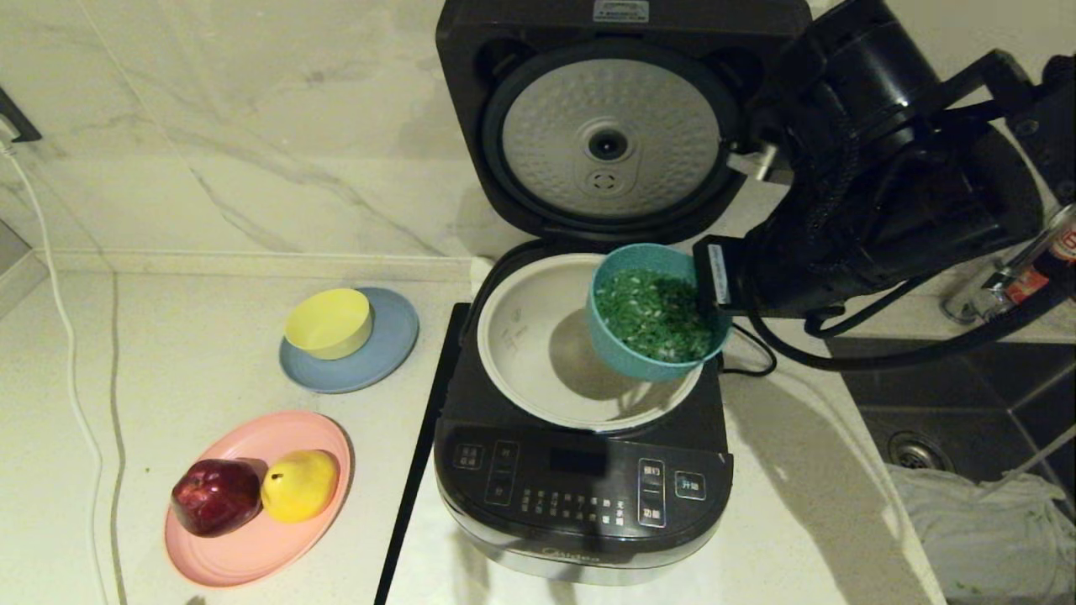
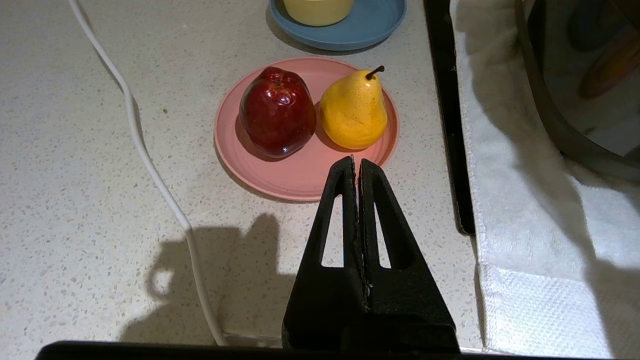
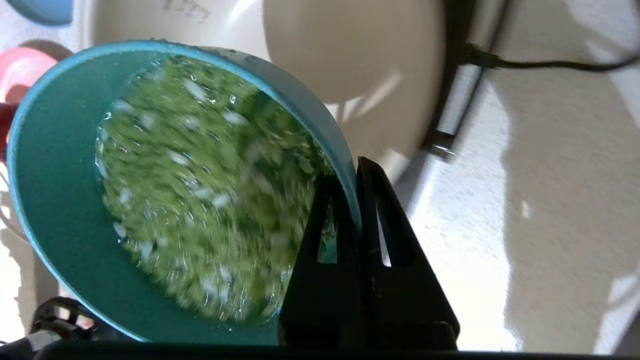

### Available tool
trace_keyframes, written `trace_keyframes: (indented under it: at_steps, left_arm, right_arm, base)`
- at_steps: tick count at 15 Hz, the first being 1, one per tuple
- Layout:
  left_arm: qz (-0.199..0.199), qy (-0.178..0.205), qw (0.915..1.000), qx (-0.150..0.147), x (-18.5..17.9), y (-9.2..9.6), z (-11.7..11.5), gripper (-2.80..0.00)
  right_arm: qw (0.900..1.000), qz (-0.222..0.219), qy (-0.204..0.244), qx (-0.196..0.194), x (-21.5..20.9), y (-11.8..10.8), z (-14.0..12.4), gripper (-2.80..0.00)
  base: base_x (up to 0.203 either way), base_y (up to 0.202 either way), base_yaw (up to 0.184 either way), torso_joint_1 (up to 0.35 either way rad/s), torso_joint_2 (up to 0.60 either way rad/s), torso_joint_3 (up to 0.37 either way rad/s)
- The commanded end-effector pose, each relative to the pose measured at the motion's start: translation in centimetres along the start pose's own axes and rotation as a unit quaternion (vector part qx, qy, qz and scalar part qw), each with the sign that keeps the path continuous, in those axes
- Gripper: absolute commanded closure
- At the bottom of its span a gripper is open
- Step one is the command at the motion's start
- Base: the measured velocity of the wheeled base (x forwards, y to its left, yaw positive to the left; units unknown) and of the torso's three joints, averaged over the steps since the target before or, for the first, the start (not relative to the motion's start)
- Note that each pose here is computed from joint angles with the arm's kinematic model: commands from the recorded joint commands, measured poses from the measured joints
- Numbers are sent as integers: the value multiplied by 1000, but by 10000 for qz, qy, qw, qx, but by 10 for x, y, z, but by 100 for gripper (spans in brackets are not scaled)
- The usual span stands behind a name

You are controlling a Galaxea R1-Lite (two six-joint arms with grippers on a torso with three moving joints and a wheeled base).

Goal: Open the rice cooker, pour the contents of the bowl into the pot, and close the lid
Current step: Pour the water from the bowl into the rice cooker

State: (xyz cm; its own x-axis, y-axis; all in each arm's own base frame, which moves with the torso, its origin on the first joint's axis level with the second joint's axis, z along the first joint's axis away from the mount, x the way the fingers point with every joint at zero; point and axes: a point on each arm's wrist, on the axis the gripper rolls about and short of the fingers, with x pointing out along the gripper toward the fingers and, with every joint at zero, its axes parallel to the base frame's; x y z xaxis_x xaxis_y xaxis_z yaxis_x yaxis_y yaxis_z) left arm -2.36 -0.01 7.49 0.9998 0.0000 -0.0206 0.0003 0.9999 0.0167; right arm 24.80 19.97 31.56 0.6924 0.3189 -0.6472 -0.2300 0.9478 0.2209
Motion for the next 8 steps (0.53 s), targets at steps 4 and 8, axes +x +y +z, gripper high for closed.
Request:
trace_keyframes:
  at_steps: [4, 8]
  left_arm:
    - [0, -3, 10000, 0, 0, 0, 0, 0]
    - [0, -4, 10000, 0, 0, 0, 0, 0]
  right_arm:
    - [9999, -29, 15, -156, 33, 23, -7, 0]
    - [9998, -70, 84, -193, 53, 29, -11, 0]
  base:
    - [0, 0, 0, 0, 0, 0]
    - [0, 0, 0, 0, 0, 0]
